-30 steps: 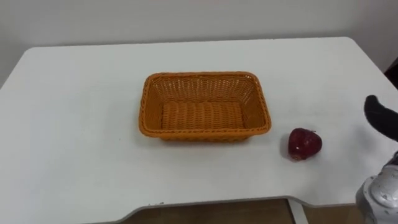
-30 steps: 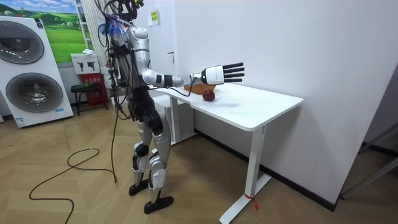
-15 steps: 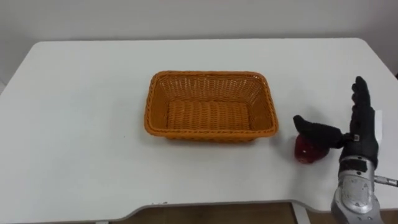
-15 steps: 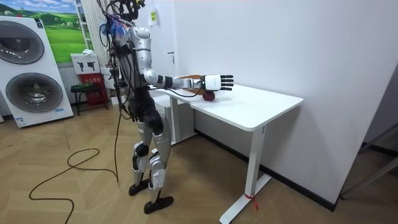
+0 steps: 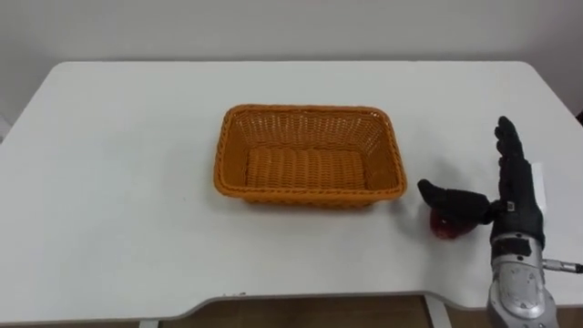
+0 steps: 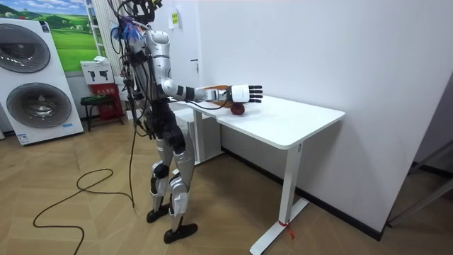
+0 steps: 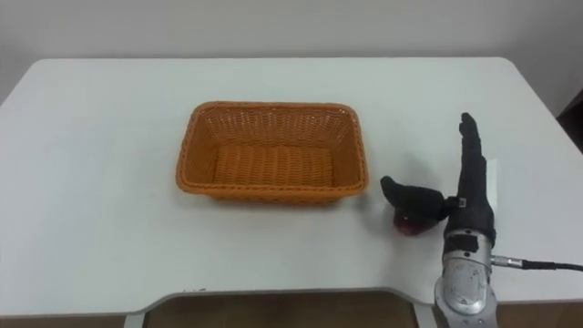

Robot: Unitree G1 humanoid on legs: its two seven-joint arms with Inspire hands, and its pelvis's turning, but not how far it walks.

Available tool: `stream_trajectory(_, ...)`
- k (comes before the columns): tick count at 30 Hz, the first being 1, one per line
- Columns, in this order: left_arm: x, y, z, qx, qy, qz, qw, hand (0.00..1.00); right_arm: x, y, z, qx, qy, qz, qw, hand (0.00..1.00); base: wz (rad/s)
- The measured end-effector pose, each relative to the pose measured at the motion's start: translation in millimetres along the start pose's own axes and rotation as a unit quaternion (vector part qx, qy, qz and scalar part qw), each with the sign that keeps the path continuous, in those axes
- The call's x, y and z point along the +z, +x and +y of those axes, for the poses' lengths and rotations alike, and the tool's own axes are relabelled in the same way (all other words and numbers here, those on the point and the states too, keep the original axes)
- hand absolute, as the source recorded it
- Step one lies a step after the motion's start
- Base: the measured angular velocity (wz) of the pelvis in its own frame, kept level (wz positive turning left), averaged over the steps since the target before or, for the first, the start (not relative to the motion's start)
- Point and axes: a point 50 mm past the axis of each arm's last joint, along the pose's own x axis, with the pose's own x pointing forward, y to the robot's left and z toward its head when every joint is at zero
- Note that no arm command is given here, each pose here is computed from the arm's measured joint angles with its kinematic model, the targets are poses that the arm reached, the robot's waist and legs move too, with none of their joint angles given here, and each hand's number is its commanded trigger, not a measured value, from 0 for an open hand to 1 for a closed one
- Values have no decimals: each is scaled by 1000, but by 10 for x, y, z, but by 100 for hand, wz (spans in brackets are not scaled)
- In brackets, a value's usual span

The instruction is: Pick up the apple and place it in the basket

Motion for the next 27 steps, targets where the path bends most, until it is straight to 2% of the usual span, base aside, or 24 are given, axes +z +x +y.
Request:
stream_trajectory(7,-54,-8,4,1,2,11,1000,0,-100,-114,64,29,-4,20,999,0,0)
stream_trajectory(13,-16,1,-1,2,0,6,1000,0,-371,-271,48,43,-40,72,996,0,0)
stream_trajectory(23,118,29,-11,10,-4,-12,1000,0,-436,-290,53,57,-54,80,994,0,3)
stream_trajectory(24,123,30,-10,11,-4,-13,1000,0,-437,-289,51,58,-54,80,994,55,4)
stream_trajectory(25,124,30,-9,12,-4,-13,1000,0,-441,-290,50,58,-54,81,994,80,0)
stream_trajectory(26,127,30,-8,13,-4,-14,1000,0,-462,-295,51,59,-55,82,993,100,0)
stream_trajectory(27,127,29,-8,13,-3,-14,1000,0,-480,-299,50,60,-57,84,993,100,0)
